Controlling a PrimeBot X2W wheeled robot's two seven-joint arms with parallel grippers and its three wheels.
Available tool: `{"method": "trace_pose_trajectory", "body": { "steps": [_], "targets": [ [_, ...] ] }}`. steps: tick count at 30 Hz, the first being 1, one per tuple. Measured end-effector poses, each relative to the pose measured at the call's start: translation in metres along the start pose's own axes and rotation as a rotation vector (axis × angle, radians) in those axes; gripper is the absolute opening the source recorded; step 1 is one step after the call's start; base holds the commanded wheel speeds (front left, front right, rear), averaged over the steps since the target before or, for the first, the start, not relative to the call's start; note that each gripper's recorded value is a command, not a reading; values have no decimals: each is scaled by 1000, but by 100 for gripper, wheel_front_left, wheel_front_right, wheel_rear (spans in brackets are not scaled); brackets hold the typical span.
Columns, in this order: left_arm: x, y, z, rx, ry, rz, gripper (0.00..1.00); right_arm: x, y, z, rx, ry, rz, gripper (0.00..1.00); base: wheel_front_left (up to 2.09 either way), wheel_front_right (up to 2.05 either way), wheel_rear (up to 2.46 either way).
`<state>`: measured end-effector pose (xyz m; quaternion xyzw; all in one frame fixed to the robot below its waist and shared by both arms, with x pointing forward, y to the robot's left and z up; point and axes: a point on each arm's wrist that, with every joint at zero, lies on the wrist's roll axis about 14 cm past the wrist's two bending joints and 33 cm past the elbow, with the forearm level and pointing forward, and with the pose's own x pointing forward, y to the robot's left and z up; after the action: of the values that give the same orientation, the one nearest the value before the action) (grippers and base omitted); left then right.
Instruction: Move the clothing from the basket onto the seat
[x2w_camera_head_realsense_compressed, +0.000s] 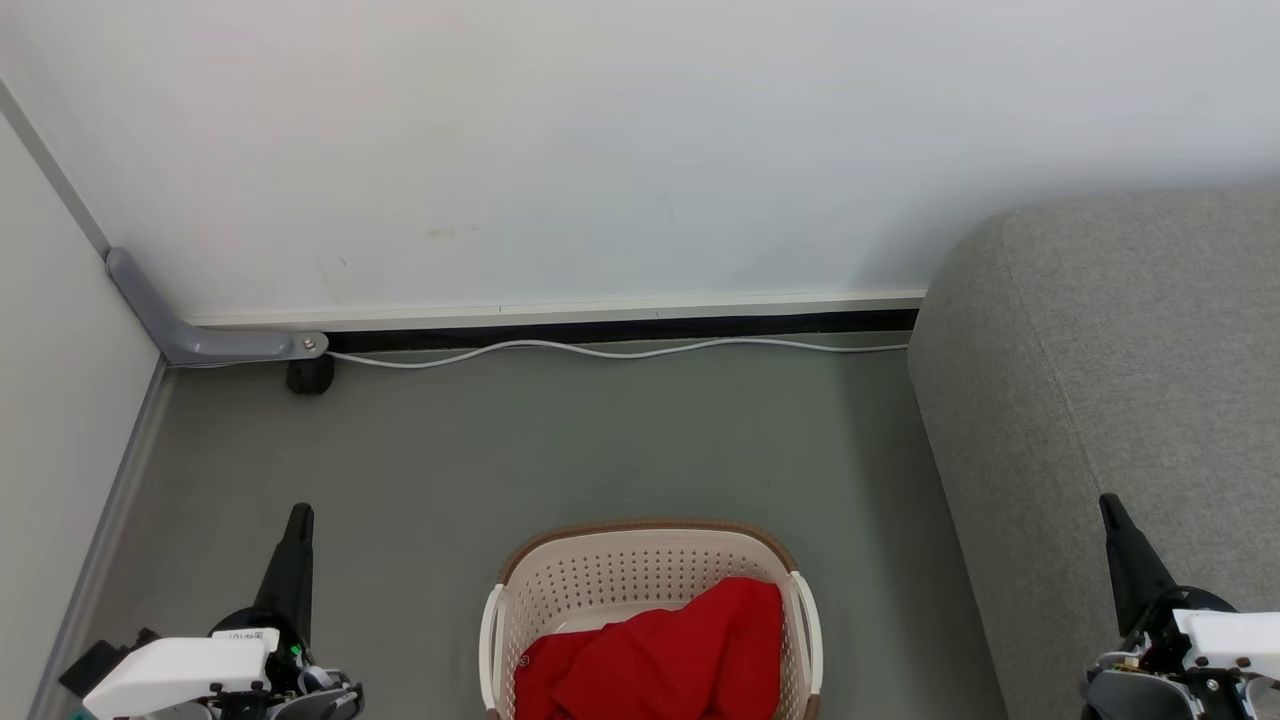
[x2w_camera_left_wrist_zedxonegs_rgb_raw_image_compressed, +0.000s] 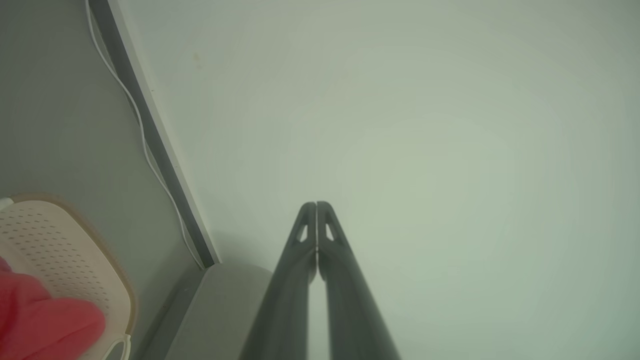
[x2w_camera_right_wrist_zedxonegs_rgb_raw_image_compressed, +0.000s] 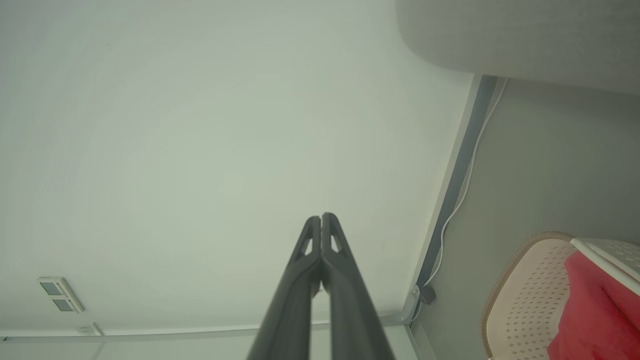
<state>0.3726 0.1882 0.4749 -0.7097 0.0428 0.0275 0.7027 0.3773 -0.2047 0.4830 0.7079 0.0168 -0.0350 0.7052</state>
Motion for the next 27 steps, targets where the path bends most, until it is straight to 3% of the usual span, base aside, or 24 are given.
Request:
{"method": "trace_pose_trajectory", "body": {
  "steps": [27],
  "targets": [
    [0,0,0,0,0,0,0,0,0,0,0,0,0,0,0,0,0]
  ]
}}
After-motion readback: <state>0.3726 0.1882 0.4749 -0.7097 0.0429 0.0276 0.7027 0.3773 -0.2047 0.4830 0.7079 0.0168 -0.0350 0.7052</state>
